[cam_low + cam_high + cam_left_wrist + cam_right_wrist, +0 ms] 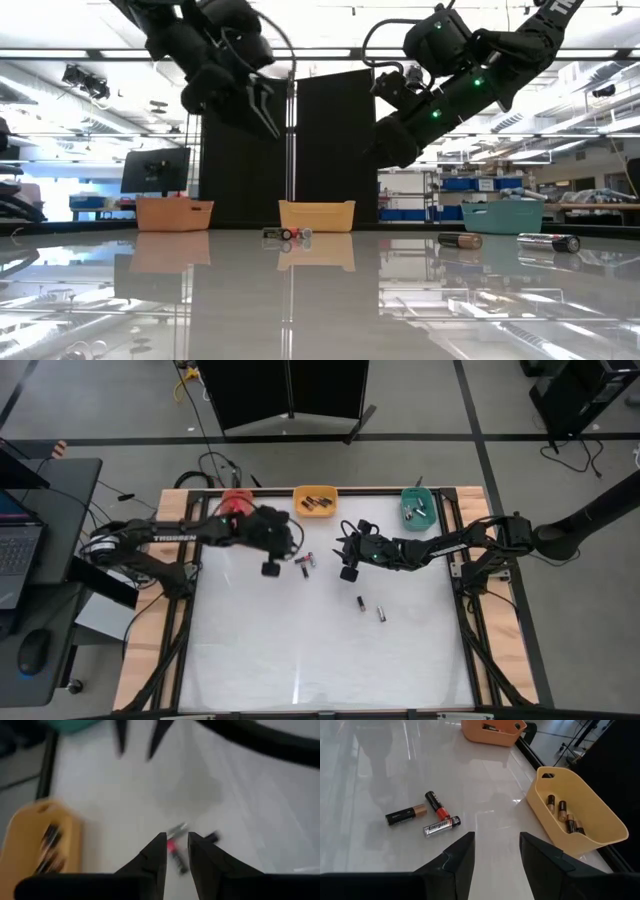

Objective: Sort batteries
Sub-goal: Put the gold battery into the yellow bin

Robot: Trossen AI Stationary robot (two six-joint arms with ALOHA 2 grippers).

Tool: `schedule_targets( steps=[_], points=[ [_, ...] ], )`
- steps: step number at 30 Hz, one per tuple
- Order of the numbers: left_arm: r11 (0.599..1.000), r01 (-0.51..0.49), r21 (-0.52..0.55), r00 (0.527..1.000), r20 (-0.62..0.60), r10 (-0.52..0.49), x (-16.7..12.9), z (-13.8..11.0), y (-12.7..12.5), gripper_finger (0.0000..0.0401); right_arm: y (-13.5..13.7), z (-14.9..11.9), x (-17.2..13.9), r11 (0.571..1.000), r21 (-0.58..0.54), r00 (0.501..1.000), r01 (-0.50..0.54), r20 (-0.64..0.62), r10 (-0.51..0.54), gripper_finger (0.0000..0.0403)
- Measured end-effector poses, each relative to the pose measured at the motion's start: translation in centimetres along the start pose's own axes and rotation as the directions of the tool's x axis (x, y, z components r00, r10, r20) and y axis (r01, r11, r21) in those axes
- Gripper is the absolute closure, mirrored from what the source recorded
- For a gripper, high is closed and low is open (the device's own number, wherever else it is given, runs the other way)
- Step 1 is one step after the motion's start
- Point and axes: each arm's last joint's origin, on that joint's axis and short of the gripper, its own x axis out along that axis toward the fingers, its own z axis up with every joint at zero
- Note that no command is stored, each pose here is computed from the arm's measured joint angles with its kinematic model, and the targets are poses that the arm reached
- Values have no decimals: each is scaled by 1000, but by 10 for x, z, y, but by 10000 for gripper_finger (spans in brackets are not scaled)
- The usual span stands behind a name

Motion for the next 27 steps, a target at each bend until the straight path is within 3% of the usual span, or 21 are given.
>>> schedule_targets(
  steps=[4,9,16,24,27],
  points=[
    [995,70,66,997,-30,-68,10,6,-18,317,0,-1,0,1000,-3,1000,-1,-9,1,237],
    [976,164,146,982,-117,-148,24,21,-17,317,0,-4,0,1000,-14,999,-4,-39,4,237],
    [893,382,239,906,-287,-311,56,32,-13,318,-2,-8,-4,999,-34,995,-5,-100,2,235],
    [824,449,346,864,-404,-301,91,23,-16,318,-13,-4,-13,999,-32,992,23,-121,-27,235],
    [823,435,364,864,-425,-268,96,21,-16,318,-15,-3,-16,999,-35,991,26,-132,-30,234]
  ],
)
